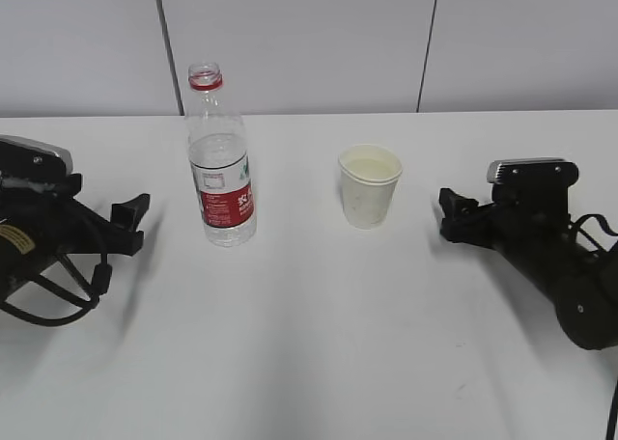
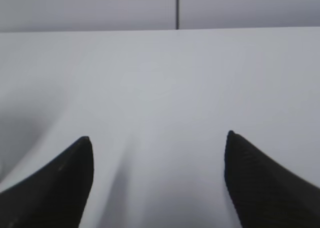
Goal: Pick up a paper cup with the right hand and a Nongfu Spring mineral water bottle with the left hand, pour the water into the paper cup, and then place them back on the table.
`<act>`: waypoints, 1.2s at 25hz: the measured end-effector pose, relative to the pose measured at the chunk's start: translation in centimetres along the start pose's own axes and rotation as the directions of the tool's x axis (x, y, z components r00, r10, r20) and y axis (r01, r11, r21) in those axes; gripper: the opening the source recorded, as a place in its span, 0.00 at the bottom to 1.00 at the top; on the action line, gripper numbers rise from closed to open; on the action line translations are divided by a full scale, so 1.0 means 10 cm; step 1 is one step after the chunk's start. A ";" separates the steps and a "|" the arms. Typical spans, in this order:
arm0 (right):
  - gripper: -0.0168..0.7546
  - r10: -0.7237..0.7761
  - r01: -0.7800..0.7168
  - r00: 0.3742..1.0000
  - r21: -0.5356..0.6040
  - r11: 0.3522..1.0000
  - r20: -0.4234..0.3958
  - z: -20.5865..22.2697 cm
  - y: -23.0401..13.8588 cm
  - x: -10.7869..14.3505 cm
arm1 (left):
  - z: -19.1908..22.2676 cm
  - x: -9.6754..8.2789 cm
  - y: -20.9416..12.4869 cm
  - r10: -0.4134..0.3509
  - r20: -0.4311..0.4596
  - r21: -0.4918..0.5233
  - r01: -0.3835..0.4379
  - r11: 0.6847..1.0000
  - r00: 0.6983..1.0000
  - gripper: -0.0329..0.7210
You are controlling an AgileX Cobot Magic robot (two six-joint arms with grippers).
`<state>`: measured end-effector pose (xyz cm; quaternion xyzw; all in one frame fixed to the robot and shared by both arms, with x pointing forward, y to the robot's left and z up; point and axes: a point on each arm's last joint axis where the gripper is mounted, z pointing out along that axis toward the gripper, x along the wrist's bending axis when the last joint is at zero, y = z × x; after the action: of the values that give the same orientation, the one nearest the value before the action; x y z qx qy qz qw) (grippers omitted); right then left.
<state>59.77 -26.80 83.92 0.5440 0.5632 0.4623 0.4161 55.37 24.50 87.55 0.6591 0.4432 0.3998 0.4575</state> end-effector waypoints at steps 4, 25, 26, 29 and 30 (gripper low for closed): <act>0.80 0.028 -0.026 0.998 -0.036 0.999 0.063 -0.01 0.13 -0.21 | -0.03 0.09 0.08 -0.004 -0.083 0.001 0.004 1.000 0.997 0.83; 0.79 0.063 -0.095 0.993 0.375 0.922 0.097 -0.05 0.94 -0.24 | 0.14 0.25 0.81 -0.079 -0.075 0.443 0.105 0.890 0.994 0.82; 0.79 0.062 -0.099 0.993 0.424 0.900 0.099 -0.04 0.97 -0.23 | 0.15 0.25 0.86 -0.082 -0.070 0.472 0.106 0.875 0.994 0.82; 0.79 0.060 -0.107 0.993 0.546 0.831 0.104 0.00 1.10 -0.23 | 0.16 0.27 1.01 -0.094 -0.049 0.578 0.105 0.809 0.994 0.82; 0.79 0.059 -0.109 0.993 0.579 0.808 0.105 0.01 1.13 -0.22 | 0.17 0.27 1.06 -0.098 -0.044 0.604 0.104 0.790 0.994 0.82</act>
<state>62.57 -29.23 94.87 0.6881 0.6359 0.2624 0.2309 59.99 24.67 97.55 0.7441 0.5846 0.2156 0.2412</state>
